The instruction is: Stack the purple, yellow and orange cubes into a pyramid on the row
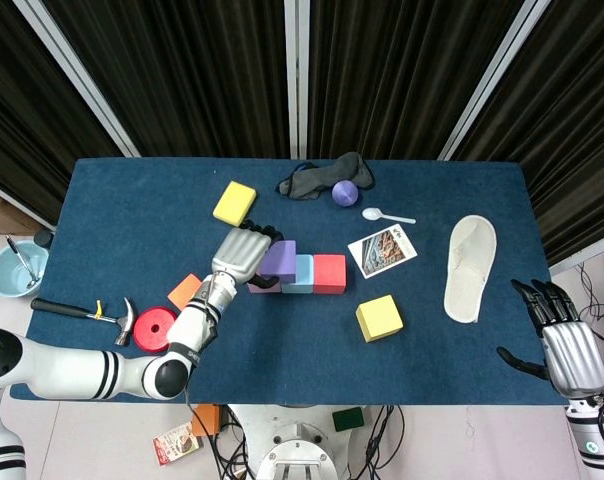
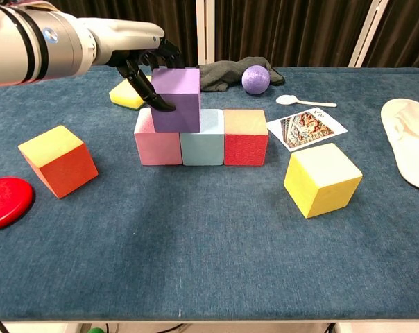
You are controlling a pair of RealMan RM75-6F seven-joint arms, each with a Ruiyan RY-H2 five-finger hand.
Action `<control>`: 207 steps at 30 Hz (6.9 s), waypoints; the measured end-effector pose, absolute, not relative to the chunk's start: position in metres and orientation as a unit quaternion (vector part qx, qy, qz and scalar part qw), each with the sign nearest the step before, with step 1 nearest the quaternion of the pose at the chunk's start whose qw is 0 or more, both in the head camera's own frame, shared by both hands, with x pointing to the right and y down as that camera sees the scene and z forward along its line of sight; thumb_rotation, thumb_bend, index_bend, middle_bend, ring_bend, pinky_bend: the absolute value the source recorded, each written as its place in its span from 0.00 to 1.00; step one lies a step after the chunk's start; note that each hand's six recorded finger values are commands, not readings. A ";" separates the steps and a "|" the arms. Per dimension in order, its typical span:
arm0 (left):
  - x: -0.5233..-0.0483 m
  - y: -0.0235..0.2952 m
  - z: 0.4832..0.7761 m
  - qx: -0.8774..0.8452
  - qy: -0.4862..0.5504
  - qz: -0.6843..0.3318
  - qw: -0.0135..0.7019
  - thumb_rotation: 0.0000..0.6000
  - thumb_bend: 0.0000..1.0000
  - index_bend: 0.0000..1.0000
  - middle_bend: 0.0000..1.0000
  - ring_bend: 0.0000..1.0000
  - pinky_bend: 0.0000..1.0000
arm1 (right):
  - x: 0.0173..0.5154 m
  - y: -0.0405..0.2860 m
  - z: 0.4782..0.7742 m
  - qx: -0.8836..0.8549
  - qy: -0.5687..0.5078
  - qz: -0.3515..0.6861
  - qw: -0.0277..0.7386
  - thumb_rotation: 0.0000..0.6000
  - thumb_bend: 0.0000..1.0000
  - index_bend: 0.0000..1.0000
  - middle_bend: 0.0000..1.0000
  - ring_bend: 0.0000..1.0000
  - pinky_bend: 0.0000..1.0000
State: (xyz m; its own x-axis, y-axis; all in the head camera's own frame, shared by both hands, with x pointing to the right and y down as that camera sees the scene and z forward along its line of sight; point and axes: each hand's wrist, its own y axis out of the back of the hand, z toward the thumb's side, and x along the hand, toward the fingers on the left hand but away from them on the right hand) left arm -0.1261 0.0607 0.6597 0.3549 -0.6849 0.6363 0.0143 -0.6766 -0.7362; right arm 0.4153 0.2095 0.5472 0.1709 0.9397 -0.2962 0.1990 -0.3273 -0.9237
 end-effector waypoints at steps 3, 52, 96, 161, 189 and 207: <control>-0.126 0.060 0.660 -0.751 0.221 -0.523 0.336 0.81 0.19 0.25 0.20 0.23 0.15 | 0.415 0.209 0.547 -0.660 -0.432 0.478 0.388 1.00 0.10 0.09 0.16 0.08 0.11; -0.266 0.064 0.605 -0.690 0.359 -0.536 0.329 0.72 0.12 0.12 0.08 0.11 0.12 | 0.281 0.156 0.657 -0.772 -0.141 0.476 0.396 1.00 0.13 0.09 0.14 0.09 0.14; -0.294 0.106 0.607 -0.701 0.377 -0.524 0.303 0.73 0.12 0.12 0.08 0.11 0.12 | 0.151 0.027 0.619 -0.787 -0.251 0.491 0.276 1.00 0.34 0.53 0.42 0.23 0.21; -0.306 0.115 0.624 -0.710 0.380 -0.522 0.280 0.76 0.12 0.12 0.08 0.11 0.12 | 0.106 0.044 0.658 -0.758 -0.211 0.537 0.305 1.00 0.33 0.46 0.36 0.22 0.16; -0.304 0.115 0.627 -0.714 0.380 -0.519 0.278 0.74 0.12 0.12 0.08 0.11 0.12 | 0.101 0.051 0.659 -0.761 -0.198 0.540 0.299 1.00 0.18 0.19 0.21 0.15 0.06; -0.312 0.114 0.631 -0.711 0.384 -0.522 0.271 0.74 0.12 0.12 0.08 0.11 0.12 | 0.162 0.038 0.627 -0.752 -0.252 0.541 0.280 1.00 0.17 0.03 0.05 0.04 0.00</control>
